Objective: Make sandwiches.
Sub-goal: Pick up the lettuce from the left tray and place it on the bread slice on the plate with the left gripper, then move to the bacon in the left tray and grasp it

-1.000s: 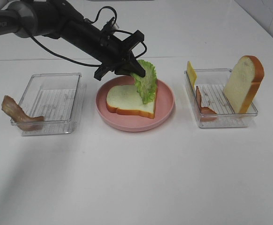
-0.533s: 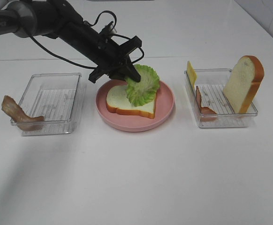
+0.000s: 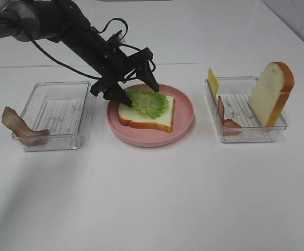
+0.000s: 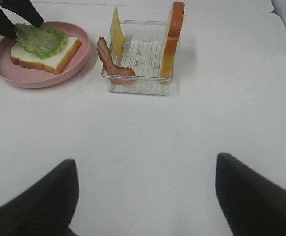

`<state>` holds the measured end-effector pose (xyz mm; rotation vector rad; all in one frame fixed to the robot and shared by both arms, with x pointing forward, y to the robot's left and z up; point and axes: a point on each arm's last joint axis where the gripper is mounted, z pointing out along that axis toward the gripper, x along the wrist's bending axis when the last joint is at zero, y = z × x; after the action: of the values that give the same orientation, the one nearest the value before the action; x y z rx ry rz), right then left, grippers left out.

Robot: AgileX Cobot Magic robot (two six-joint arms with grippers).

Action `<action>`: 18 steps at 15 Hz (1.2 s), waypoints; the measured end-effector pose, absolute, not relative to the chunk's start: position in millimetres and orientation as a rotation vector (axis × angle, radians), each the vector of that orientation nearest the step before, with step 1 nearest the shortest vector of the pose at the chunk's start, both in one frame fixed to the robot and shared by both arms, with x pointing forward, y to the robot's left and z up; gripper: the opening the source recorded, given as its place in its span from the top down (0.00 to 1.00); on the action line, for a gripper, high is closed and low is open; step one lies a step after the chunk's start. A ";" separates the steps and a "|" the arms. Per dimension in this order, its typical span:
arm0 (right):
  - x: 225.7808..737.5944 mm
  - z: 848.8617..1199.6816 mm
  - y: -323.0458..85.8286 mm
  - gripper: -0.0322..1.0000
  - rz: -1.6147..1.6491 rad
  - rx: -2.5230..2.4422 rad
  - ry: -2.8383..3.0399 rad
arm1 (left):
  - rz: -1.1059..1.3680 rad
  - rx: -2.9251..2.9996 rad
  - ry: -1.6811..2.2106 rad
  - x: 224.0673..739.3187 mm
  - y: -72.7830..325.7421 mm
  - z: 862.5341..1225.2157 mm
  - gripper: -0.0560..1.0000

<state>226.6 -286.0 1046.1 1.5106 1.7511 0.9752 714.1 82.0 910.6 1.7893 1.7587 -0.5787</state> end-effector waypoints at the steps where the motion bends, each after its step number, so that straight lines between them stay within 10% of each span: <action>1: 226.6 1046.1 -286.0 0.26 0.975 1.511 1.751 | -0.586 1.808 1.759 712.7 82.6 910.6 0.20; 18: 226.6 1046.1 -286.0 0.26 0.975 1.511 1.751 | 0.090 1.998 1.756 679.1 151.4 1082.8 0.23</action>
<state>226.6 -286.0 1046.1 1.5106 1.7511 0.9752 679.1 151.4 1082.8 1.9983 1.7555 0.0901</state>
